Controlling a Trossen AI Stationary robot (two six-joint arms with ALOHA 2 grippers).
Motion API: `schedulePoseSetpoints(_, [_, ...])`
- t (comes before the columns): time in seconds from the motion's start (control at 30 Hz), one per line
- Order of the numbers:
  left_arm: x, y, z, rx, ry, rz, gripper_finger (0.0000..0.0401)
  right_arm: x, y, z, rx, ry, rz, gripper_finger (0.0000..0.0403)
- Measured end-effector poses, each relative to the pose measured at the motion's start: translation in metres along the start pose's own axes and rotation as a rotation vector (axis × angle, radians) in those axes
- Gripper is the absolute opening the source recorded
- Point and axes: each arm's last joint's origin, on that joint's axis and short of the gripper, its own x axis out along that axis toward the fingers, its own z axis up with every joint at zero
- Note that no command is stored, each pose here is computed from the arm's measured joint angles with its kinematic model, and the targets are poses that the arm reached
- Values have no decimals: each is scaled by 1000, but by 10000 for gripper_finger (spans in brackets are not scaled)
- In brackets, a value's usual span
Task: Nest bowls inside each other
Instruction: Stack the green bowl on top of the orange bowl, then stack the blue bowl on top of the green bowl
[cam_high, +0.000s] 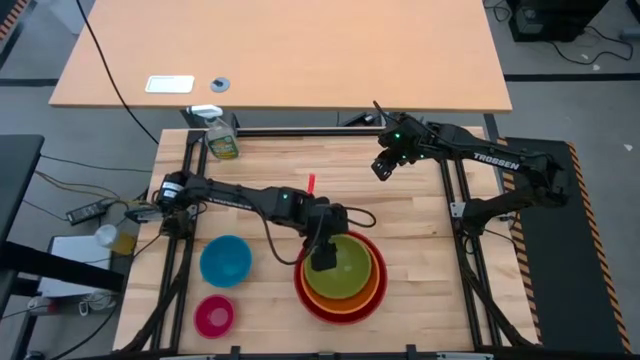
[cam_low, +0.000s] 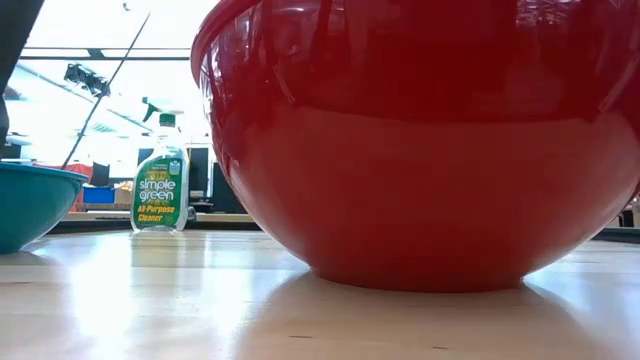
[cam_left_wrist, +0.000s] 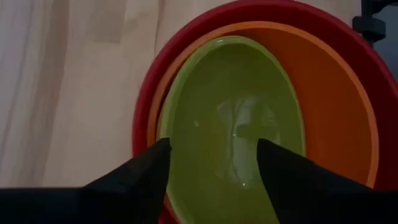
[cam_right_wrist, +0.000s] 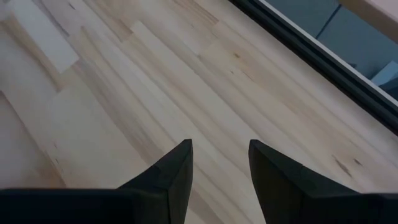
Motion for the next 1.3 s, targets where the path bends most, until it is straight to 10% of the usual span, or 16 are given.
schedulePoseSetpoints(0.4, [-9, 13, 2, 194, -38, 253, 207, 0, 0, 1, 3, -9, 4, 164])
schedulePoseSetpoints(0.87, [26, 20, -11, 231, 60, 204, 183, 0, 2, 1, 4, -15, 8, 164])
schedulePoseSetpoints(1.3, [-10, 26, -27, 264, 223, 197, 183, 0, 3, 3, 3, -26, 34, 164])
